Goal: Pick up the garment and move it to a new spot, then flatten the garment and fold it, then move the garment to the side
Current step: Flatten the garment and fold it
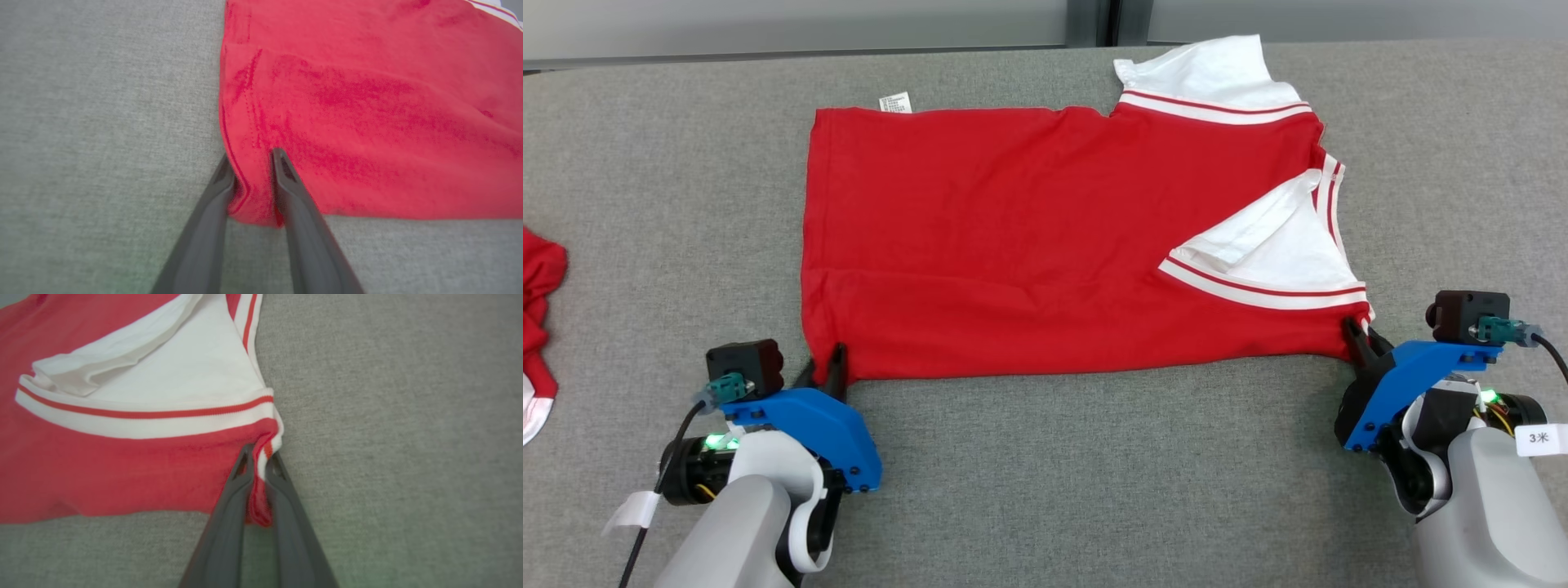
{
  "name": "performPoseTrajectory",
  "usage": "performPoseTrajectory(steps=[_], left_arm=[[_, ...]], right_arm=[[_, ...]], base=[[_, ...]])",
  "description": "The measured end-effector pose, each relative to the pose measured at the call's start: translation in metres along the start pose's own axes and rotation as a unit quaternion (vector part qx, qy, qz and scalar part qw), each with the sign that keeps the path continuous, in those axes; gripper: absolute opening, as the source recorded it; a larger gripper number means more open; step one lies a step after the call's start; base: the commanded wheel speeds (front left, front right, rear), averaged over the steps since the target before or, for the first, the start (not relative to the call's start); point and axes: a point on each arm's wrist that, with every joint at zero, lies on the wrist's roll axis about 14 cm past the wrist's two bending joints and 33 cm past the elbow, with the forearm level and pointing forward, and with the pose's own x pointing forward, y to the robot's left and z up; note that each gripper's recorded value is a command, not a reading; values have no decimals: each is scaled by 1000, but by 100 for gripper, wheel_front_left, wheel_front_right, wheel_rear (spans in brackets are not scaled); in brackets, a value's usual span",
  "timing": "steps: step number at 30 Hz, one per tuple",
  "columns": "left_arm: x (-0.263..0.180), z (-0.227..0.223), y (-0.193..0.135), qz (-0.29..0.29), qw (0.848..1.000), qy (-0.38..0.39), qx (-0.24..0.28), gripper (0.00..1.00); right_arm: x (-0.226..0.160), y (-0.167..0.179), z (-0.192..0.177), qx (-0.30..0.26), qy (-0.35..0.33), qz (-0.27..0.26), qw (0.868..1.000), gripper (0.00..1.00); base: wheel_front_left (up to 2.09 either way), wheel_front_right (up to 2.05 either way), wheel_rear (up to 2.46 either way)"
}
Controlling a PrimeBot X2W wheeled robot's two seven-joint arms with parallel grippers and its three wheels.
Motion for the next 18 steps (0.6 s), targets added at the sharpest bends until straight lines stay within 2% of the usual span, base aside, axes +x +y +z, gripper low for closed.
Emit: performPoseTrajectory(steps=[5,11,18], left_arm=[[-5,7,-1,-1,1000,-20,-7,0],[-29,18,1,0,998,-54,-14,0],[-62,10,-6,-2,998,-53,-24,0]], right_arm=[[-7,3,11,-1,-26,4,1000,0],[-32,4,27,9,-67,10,998,0],[-71,-6,12,31,-58,8,998,0]], base=[[0,0,0],[0,0,0],[0,0,0]])
